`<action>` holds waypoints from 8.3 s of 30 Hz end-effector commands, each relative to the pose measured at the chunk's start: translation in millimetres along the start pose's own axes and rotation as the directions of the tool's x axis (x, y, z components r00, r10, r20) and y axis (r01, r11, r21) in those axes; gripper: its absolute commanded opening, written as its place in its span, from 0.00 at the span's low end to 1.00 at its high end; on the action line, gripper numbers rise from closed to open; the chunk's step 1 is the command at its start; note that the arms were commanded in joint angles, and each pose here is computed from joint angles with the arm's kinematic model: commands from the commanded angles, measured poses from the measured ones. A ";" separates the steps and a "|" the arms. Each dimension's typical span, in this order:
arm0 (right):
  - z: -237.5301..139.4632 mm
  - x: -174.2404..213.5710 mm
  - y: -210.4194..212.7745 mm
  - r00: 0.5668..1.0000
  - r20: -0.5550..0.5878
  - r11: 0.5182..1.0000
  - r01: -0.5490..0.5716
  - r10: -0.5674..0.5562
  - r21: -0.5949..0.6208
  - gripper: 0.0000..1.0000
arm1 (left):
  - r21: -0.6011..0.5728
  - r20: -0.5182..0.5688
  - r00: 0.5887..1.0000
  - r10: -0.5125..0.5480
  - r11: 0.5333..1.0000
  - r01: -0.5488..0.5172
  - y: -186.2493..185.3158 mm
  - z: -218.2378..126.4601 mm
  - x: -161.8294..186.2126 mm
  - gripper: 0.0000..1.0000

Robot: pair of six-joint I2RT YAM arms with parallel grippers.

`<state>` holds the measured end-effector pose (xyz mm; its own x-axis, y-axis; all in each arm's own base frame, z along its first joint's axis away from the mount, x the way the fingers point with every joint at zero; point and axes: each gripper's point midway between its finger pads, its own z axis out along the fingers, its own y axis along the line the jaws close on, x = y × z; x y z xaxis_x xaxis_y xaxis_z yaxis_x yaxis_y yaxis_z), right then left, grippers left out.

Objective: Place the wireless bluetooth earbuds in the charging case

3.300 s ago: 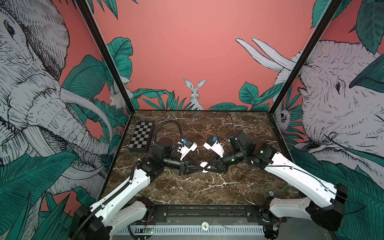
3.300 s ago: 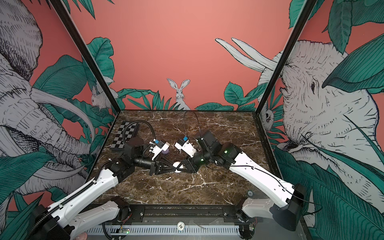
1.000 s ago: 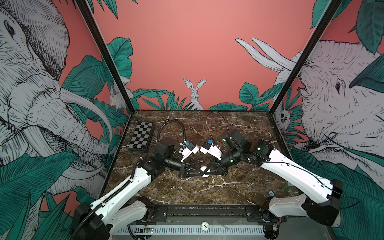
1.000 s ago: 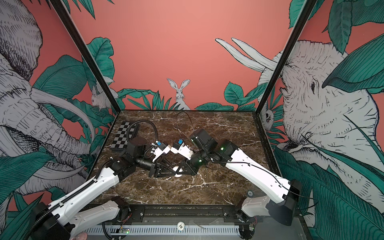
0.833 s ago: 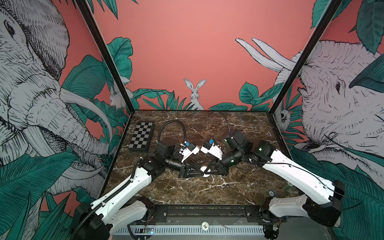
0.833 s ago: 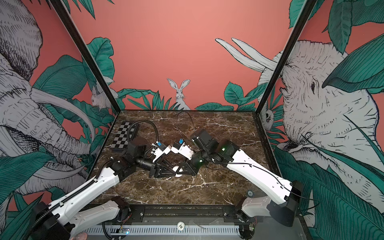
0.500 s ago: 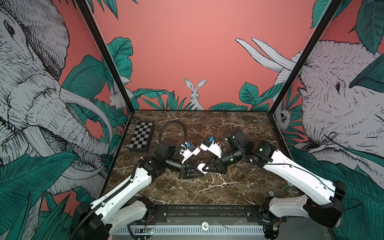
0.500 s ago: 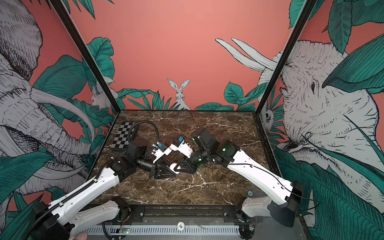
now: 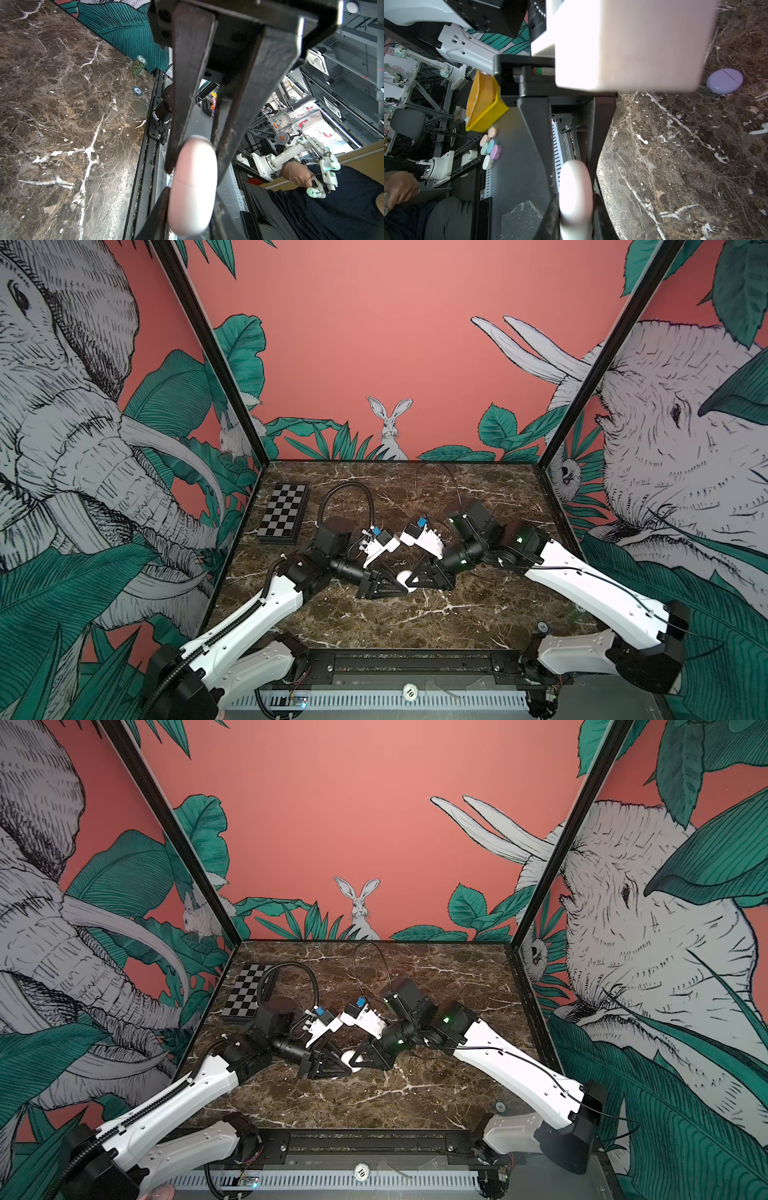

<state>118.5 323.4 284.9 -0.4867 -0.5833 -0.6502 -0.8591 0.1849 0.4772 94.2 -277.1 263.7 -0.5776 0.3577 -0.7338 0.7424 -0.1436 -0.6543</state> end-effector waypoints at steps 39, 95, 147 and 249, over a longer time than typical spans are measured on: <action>-50.8 -18.4 10.4 0.966 0.184 0.969 0.143 -0.180 0.201 0.84 | -0.245 0.179 0.852 0.492 0.861 -0.445 -13.8 -22.7 -20.7 0.00; -20.5 -39.3 -12.5 0.880 0.135 0.792 0.331 -0.455 0.513 0.98 | -0.316 0.274 0.756 0.594 0.799 -0.512 2.9 -20.3 -12.9 0.00; -20.9 -34.2 -29.2 0.900 0.092 0.759 0.300 -0.426 0.578 0.98 | -0.288 0.268 0.765 0.586 0.806 -0.517 0.2 -18.0 -9.6 0.00; -21.9 -31.9 -30.9 0.887 0.091 0.735 0.314 -0.453 0.601 0.98 | -0.254 0.210 0.764 0.609 0.789 -0.559 -1.7 -9.7 2.1 0.00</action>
<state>160.2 320.1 298.3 -0.0701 -0.5416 -0.8377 -0.8953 0.4044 -0.1865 100.4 -266.7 250.3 -0.1051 0.0171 -0.9943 0.9933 -0.0475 -0.1058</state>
